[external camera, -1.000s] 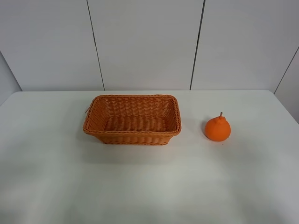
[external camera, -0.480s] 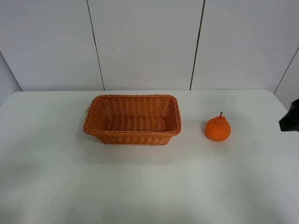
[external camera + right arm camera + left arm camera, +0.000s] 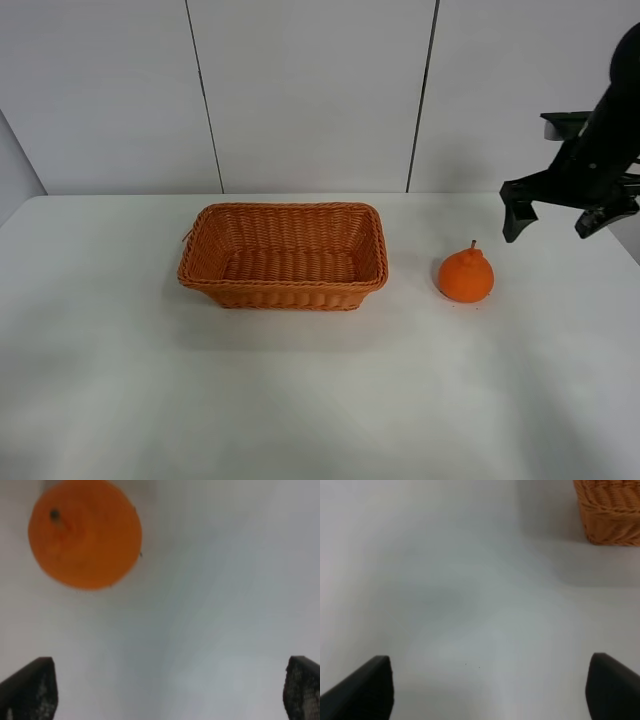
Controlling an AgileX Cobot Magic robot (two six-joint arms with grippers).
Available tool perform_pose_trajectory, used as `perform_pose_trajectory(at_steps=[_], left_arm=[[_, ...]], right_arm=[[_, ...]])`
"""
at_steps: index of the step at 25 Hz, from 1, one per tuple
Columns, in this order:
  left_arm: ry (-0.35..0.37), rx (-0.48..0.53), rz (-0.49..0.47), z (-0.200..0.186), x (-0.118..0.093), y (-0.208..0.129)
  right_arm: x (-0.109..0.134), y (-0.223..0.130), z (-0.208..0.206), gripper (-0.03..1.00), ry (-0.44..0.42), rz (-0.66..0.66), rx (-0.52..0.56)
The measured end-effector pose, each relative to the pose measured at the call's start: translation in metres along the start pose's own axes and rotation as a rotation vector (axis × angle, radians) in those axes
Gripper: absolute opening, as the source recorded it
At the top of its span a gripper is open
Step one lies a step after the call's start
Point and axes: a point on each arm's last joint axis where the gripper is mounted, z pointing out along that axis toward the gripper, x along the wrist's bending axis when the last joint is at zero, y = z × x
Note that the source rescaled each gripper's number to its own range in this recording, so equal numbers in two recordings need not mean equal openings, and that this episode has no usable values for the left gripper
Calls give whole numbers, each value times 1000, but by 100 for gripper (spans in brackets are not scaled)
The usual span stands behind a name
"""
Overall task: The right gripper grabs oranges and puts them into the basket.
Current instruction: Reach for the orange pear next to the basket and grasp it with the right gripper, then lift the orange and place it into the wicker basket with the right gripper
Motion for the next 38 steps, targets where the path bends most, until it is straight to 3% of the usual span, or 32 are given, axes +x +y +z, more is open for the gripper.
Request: perform_pose_trajectory(at_steps=[8, 27, 28, 30, 33, 35, 38], left_arm=[[0, 0, 0, 0, 0, 0], [0, 0, 0, 0, 0, 0], [0, 0, 0, 0, 0, 0], [0, 0, 0, 0, 0, 0], [0, 0, 0, 0, 0, 0], [0, 0, 0, 0, 0, 0], [0, 0, 0, 0, 0, 0]], right_arm=[[45, 32, 31, 100, 32, -98, 50], [50, 36, 143, 99, 17, -99, 160], [50, 37, 143, 95, 17, -99, 155], [50, 38, 143, 77, 23, -95, 145], [50, 39, 143, 24, 23, -94, 140], [50, 39, 140, 0, 24, -94, 140], [50, 39, 135, 0, 25, -113, 147]])
